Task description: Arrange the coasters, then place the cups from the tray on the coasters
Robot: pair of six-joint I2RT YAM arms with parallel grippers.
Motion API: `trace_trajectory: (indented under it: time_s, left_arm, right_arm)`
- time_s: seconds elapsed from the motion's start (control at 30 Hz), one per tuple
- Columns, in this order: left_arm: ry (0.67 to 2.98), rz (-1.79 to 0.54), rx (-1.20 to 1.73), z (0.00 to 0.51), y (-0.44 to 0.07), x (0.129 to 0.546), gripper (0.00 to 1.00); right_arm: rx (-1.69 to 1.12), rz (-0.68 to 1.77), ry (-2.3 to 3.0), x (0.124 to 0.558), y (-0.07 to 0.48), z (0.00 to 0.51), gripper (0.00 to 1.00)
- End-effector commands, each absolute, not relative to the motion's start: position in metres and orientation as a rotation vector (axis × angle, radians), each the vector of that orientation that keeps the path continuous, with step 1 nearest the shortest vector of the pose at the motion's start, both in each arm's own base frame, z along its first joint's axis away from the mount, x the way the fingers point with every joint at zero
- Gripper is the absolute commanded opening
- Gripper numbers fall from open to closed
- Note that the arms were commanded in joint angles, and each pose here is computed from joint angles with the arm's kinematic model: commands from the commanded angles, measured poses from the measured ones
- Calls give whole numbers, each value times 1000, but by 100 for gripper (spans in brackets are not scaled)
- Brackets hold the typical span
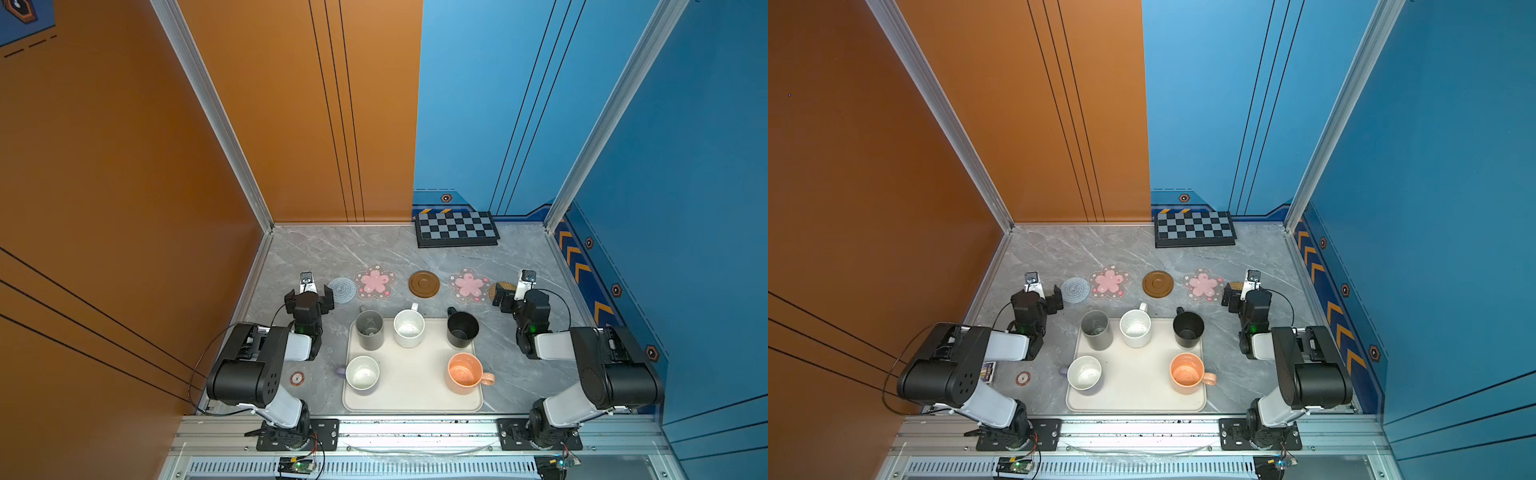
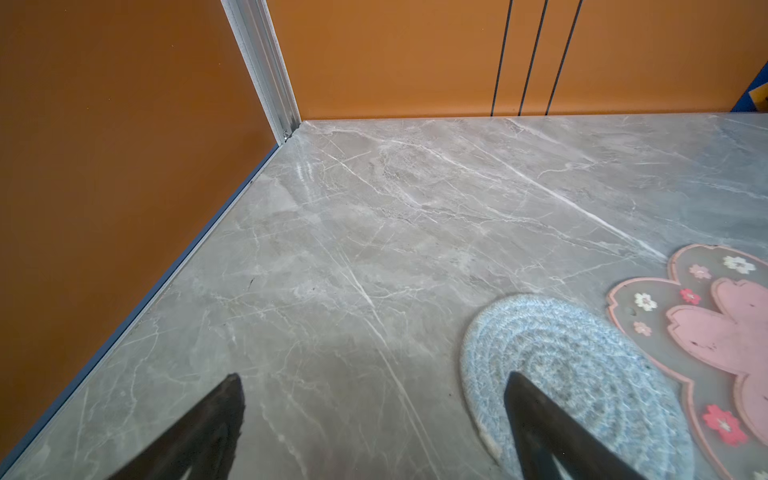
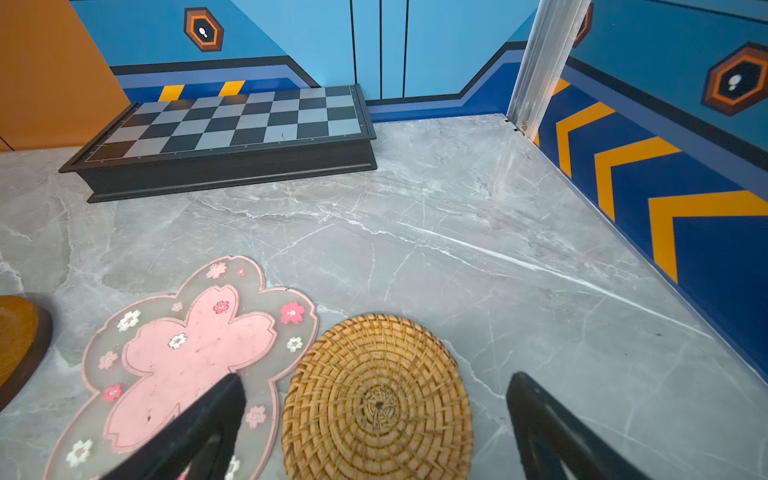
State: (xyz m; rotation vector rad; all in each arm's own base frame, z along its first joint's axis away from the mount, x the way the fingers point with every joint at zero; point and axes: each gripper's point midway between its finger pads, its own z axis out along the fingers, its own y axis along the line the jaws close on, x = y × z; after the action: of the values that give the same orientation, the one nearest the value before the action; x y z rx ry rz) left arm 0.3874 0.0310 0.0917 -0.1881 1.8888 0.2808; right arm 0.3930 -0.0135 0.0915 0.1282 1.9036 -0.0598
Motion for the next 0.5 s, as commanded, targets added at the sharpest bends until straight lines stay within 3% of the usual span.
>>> trace_trajectory:
  time_s: [0.0, 0.47]
  left_arm:
    - [1876, 280, -185, 95, 31, 389, 98]
    - [1879, 273, -185, 94, 32, 389, 98]
  right_arm:
    - [136, -86, 1907, 394, -16, 93, 100]
    - [129, -97, 1909, 394, -15, 93, 100]
